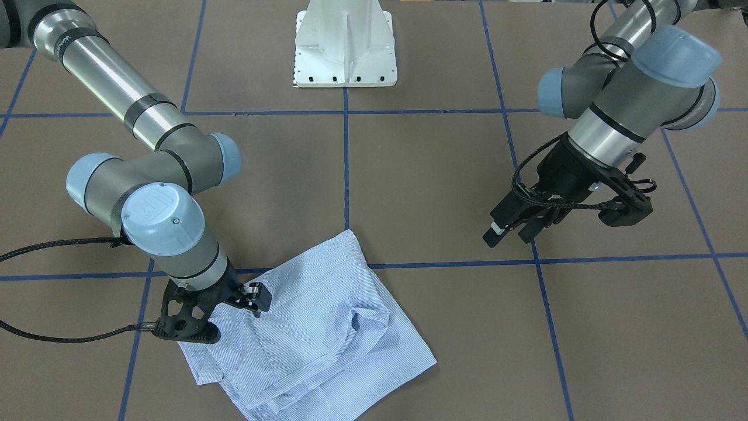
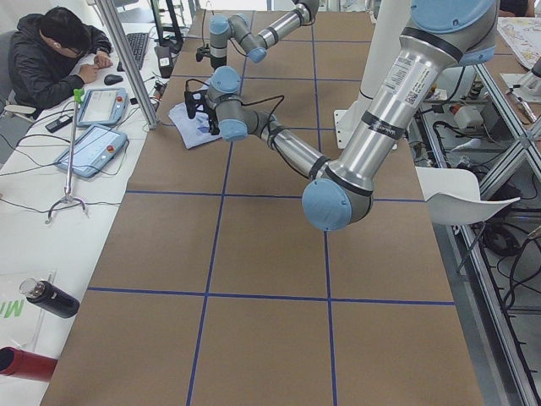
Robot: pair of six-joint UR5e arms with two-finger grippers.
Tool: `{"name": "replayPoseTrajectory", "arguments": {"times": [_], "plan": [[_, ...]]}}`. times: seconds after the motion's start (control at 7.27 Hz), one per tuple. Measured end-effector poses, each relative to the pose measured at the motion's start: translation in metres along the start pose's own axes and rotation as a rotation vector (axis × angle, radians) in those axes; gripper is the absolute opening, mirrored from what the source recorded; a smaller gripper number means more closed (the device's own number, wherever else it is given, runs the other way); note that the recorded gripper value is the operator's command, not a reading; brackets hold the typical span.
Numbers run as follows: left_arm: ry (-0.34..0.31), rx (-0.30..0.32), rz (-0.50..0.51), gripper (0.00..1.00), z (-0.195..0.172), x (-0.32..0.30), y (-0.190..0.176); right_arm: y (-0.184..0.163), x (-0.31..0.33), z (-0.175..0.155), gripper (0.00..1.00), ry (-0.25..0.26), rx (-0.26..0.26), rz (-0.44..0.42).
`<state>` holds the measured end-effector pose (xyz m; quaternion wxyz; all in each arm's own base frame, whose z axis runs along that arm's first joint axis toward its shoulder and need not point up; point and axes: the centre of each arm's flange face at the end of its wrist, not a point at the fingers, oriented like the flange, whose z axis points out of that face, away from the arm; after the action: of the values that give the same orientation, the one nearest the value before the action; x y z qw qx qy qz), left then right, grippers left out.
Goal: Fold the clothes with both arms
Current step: 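Grasp the shirt's side corner with the right gripper, then drag the shirt corner toward the robot with the right gripper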
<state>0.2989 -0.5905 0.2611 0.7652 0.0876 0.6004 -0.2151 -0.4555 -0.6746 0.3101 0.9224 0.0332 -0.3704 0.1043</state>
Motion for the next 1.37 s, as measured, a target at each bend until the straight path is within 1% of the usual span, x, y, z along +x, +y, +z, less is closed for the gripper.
{"name": "replayPoseTrajectory", "arguments": {"times": [0.14, 0.27, 0.41, 0.55, 0.69, 1.1, 1.24, 1.37], "plan": [[0.001, 0.000, 0.000, 0.99, 0.000, 0.001, 0.000, 0.000, 0.003, 0.000, 0.96, 0.026, -0.012, 0.018], [0.002, 0.000, 0.000, 0.99, 0.000, 0.001, 0.000, 0.000, 0.006, 0.000, 0.83, 0.039, -0.012, 0.031], [0.003, 0.000, -0.001, 0.99, 0.000, 0.002, 0.000, -0.002, 0.009, 0.002, 0.72, 0.050, -0.003, 0.035], [0.004, 0.000, -0.004, 0.99, 0.000, 0.003, 0.001, -0.004, 0.012, 0.003, 0.34, 0.061, 0.011, 0.038], [0.006, 0.001, -0.004, 0.99, -0.001, 0.004, 0.001, -0.005, 0.015, 0.005, 0.00, 0.070, 0.020, 0.039], [0.011, 0.003, -0.002, 0.99, -0.003, 0.006, 0.002, -0.002, 0.026, 0.015, 0.00, 0.084, 0.018, 0.043], [0.013, 0.003, -0.001, 0.99, -0.004, 0.007, 0.003, 0.003, 0.030, 0.017, 0.00, 0.082, 0.013, 0.046], [0.017, 0.002, 0.001, 0.99, -0.005, 0.008, 0.004, 0.019, 0.034, 0.020, 0.00, 0.071, 0.003, 0.058]]}}
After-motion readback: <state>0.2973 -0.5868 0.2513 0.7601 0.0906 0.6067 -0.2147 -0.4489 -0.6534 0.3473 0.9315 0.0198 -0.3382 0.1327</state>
